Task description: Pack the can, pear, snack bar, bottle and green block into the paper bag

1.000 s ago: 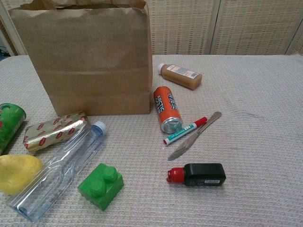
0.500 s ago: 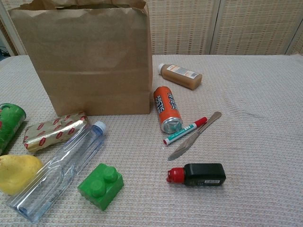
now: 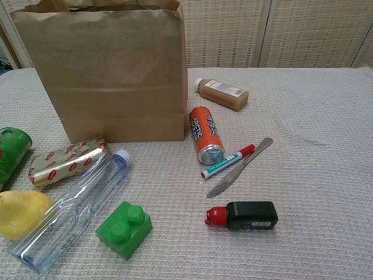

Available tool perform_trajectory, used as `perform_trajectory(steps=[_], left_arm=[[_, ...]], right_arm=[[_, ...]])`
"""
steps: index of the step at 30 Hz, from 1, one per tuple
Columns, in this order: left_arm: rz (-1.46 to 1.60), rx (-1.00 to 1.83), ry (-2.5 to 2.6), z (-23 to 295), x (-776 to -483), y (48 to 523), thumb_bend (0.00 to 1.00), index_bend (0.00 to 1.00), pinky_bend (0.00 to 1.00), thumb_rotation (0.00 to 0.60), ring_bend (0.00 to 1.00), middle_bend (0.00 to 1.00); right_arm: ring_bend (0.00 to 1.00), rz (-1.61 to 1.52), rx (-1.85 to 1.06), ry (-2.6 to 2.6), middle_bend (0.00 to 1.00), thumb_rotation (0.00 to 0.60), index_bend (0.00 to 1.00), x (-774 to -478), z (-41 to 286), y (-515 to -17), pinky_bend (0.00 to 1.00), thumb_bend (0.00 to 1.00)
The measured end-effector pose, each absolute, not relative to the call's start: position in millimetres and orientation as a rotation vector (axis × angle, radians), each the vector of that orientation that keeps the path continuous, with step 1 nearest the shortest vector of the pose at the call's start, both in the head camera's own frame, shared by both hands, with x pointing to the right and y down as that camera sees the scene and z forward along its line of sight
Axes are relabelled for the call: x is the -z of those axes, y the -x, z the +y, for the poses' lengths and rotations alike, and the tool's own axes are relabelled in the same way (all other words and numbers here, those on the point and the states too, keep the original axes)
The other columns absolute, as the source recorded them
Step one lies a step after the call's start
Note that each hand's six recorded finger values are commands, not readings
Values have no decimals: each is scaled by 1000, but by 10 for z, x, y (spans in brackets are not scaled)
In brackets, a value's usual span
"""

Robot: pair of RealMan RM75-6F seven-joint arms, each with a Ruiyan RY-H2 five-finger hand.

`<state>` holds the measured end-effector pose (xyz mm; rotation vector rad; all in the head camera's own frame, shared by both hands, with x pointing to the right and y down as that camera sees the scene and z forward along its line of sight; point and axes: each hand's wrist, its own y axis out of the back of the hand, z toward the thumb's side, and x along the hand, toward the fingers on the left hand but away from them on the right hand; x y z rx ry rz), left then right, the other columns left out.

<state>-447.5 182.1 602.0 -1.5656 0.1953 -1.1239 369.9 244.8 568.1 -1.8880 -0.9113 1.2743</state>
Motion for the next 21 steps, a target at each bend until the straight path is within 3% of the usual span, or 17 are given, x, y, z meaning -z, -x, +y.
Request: perform_trajectory(steps=[9, 21], left_arm=[[-116, 913, 1421, 1830, -6333, 4354, 380, 0, 39, 600, 0, 0], [-278, 935, 1407, 1848, -6682, 4438, 391, 0, 40, 600, 0, 0]], right_arm=[[0, -950, -1298, 1932, 0, 600, 0, -5689, 2454, -3714, 0, 46], [0, -981, -1332, 1980, 0, 600, 0, -5704, 2442, -3724, 0, 45]])
